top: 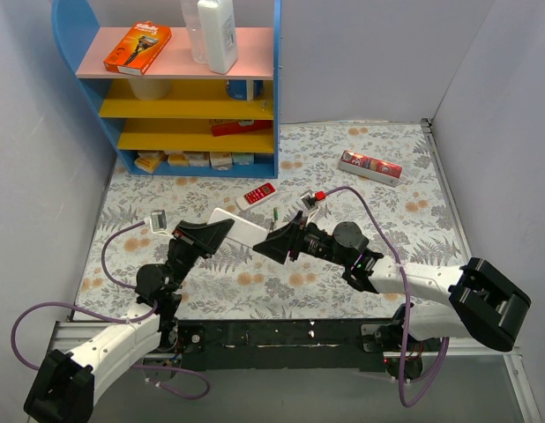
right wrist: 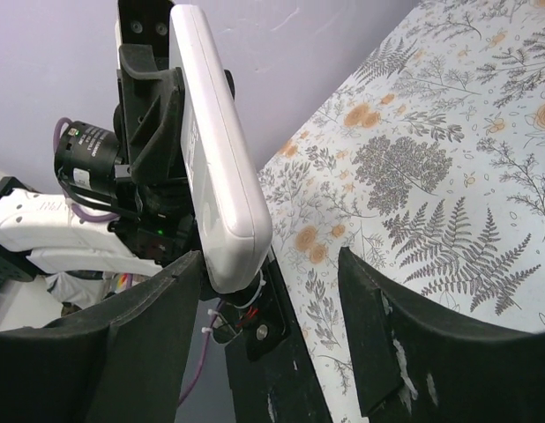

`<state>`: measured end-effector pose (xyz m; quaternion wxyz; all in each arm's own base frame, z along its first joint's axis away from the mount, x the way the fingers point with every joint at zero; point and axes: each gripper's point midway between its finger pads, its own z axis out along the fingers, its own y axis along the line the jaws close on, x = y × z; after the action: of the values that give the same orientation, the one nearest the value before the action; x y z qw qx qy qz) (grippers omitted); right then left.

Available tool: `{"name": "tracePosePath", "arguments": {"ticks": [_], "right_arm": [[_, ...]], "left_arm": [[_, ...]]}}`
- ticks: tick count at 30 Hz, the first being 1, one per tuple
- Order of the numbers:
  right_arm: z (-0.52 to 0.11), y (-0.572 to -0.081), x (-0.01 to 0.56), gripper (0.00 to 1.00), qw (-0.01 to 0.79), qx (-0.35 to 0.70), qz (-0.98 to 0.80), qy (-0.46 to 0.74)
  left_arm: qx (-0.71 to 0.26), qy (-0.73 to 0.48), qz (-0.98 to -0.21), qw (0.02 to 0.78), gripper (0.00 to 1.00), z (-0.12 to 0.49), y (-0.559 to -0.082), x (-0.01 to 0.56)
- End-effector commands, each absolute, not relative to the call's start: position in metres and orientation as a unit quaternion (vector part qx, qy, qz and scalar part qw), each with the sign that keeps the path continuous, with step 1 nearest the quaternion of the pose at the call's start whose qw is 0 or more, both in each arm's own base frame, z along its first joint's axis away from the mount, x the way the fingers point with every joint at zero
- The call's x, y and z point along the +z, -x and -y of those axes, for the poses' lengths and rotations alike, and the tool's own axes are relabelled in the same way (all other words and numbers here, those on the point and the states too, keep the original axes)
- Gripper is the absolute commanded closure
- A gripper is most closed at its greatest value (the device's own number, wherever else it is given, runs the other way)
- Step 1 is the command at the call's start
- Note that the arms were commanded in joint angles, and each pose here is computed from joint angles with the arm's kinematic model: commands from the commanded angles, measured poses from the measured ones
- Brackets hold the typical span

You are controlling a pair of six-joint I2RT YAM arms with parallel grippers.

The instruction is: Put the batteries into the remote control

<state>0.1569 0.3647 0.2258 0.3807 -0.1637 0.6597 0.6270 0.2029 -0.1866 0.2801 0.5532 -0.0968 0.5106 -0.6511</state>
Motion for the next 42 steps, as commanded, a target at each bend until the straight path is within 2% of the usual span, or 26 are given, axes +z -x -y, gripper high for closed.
{"name": "tracePosePath", "arguments": {"ticks": [1,18,22,30,42], "right_arm": [[-0.368,-0.166,0.262,0.31,0.42,0.647,-0.619,0.146],[-0.373,-0.175,0.268,0.37,0.426,0.65,-0.616,0.126],[-0.373,-0.177,0.267,0.43,0.427,0.65,-0.618,0.119],[-0.376,-0.178,0.265,0.47,0.414,0.663,-0.615,0.105],[-0.362,-0.183,0.211,0.58,0.388,0.634,-0.667,0.049]], "left_arm": [[-0.638,0.123,-0.529,0.546,1.0,0.181,-0.204,0.249],[-0.628,0.118,-0.538,0.55,1.0,0.182,-0.207,0.243],[-0.625,0.113,-0.542,0.55,1.0,0.184,-0.207,0.241],[-0.628,0.114,-0.543,0.546,1.0,0.185,-0.206,0.24],[-0.632,0.128,-0.525,0.555,1.0,0.18,-0.206,0.246]]}}
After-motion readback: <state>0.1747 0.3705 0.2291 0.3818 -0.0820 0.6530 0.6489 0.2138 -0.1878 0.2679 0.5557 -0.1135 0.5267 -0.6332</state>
